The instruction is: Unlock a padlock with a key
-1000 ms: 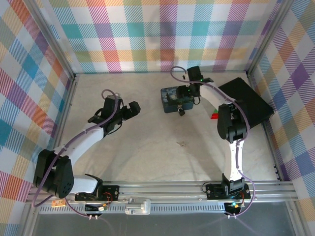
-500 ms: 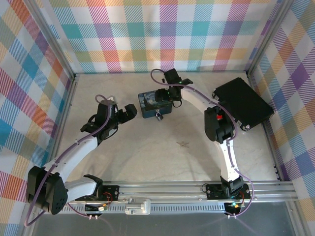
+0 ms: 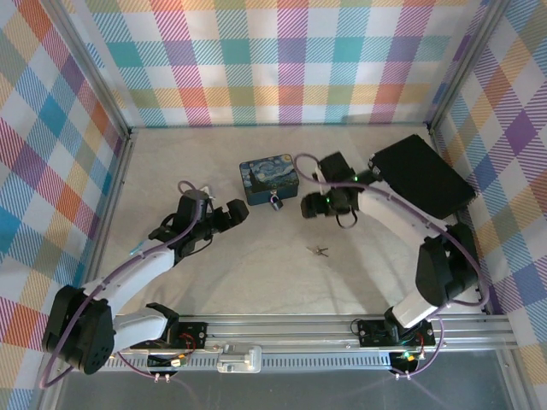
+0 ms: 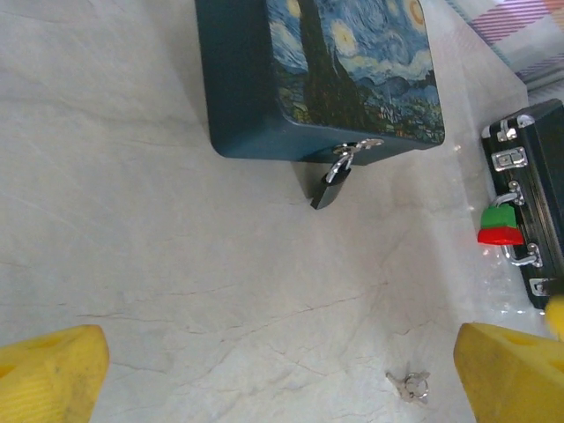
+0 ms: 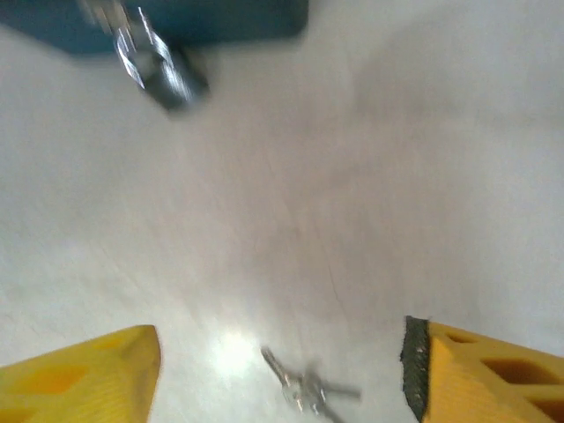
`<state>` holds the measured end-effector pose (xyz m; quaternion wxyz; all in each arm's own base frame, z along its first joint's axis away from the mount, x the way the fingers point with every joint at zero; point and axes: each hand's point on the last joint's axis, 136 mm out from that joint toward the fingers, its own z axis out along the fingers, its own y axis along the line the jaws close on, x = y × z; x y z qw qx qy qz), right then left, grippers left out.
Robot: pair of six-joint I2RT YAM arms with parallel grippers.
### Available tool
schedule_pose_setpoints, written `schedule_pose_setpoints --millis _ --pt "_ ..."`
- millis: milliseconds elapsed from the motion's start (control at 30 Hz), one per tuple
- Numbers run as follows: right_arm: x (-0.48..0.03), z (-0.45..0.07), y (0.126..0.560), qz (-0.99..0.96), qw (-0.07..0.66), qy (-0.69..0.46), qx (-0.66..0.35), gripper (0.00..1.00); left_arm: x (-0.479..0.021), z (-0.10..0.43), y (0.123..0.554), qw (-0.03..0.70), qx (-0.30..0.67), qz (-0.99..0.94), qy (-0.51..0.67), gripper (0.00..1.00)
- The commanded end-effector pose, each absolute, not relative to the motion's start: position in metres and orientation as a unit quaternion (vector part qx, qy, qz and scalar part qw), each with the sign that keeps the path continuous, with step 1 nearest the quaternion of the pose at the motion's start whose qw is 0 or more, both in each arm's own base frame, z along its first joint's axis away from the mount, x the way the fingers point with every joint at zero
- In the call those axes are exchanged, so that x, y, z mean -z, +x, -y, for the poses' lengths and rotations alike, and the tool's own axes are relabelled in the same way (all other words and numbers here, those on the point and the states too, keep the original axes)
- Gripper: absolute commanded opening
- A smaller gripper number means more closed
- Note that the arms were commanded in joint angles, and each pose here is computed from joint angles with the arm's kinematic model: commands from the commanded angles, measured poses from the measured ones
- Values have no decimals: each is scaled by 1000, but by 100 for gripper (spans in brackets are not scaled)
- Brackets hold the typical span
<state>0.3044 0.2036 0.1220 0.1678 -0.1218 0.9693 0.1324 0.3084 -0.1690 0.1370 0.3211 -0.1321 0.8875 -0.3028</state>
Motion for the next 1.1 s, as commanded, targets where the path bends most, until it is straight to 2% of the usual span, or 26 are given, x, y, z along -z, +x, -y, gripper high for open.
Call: schedule_pose_setpoints --millis 0,200,467,667,1067 --pt "-97 -199 260 -976 123 -117 -135 63 -141 189 321 323 329 -876 -141 100" --pt "-73 -207 242 -970 116 -143 -159 50 -143 219 332 318 357 -867 -142 100" --pt "-45 -214 256 -970 124 -159 -133 36 -139 225 323 317 342 -874 -135 100" --pt "-37 -222 262 -967 130 -173 -137 36 -134 219 318 315 323 -882 -135 100" --pt "-19 -206 241 -975 101 -162 -118 39 -141 226 324 318 329 -880 -130 100"
